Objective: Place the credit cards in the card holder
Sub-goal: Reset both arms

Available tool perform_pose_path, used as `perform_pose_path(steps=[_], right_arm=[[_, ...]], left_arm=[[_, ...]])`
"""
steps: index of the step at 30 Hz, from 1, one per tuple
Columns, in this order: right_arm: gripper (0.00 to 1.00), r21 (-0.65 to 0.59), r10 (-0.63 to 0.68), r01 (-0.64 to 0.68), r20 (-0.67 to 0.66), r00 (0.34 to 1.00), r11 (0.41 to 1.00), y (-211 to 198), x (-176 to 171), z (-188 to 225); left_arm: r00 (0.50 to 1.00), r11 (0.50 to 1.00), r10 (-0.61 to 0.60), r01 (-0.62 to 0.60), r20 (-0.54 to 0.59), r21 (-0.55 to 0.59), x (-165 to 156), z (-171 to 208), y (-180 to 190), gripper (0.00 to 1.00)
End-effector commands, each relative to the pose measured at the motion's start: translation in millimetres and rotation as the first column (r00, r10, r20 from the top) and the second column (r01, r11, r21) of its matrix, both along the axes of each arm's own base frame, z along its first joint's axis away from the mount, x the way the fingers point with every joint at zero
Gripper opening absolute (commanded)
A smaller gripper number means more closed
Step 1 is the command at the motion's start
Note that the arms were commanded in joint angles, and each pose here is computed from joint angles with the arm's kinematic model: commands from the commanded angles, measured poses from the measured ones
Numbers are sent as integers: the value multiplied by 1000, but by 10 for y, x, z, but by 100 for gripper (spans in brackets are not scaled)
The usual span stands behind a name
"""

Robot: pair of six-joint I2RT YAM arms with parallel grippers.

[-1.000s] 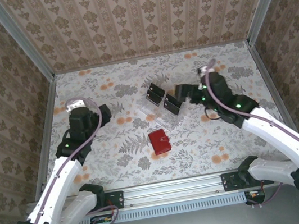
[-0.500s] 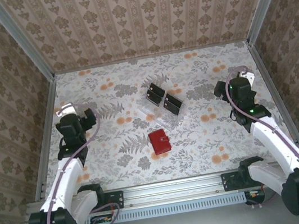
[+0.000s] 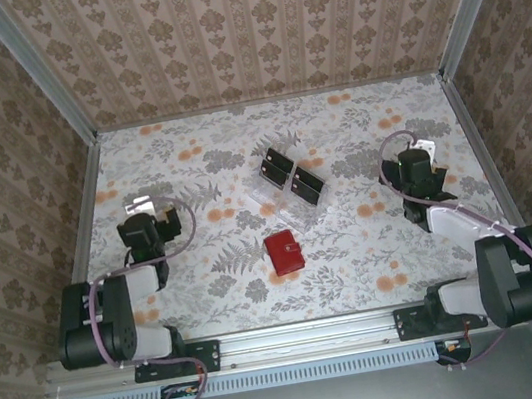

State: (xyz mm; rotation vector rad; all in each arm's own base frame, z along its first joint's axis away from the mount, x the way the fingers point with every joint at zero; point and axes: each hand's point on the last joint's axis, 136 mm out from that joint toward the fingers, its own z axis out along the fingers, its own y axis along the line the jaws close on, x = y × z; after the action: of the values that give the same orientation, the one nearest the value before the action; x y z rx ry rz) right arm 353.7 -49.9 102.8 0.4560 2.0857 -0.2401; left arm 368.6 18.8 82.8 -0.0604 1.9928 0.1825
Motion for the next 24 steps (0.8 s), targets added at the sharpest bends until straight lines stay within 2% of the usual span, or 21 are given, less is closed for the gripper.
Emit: perform_pose_path(steps=[1,3,4,9,12,14,19,24], right_arm=[[100,-79,54,-43,137,989,996,-6,166,190],[100,-78,89,-77,166,982,994,48,210,218],[100,-81,111,-97,192,975,992,82,232,238],[100,-117,180,-153,279,943,981,169,265,147],[100,-117,249,-226,255,934,967,284,284,35],[100,-135,272,-242,293,917,961,321,319,50],[100,-78,301,-291,173,938,953,355,462,-73],[100,-77,300,-290,181,937,954,345,461,-66]], left_arm=[[990,996,-86,84,116,18,206,173,-116,100],[989,995,-98,96,112,21,268,171,-133,100],[992,995,-104,103,72,15,288,124,-145,100],[991,993,-118,117,69,16,302,118,-162,100],[990,993,-121,120,67,16,305,114,-168,100],[991,993,-120,119,67,15,309,116,-165,100],[989,991,-134,134,63,3,319,110,-173,100],[988,990,-143,142,62,6,320,109,-187,100]])
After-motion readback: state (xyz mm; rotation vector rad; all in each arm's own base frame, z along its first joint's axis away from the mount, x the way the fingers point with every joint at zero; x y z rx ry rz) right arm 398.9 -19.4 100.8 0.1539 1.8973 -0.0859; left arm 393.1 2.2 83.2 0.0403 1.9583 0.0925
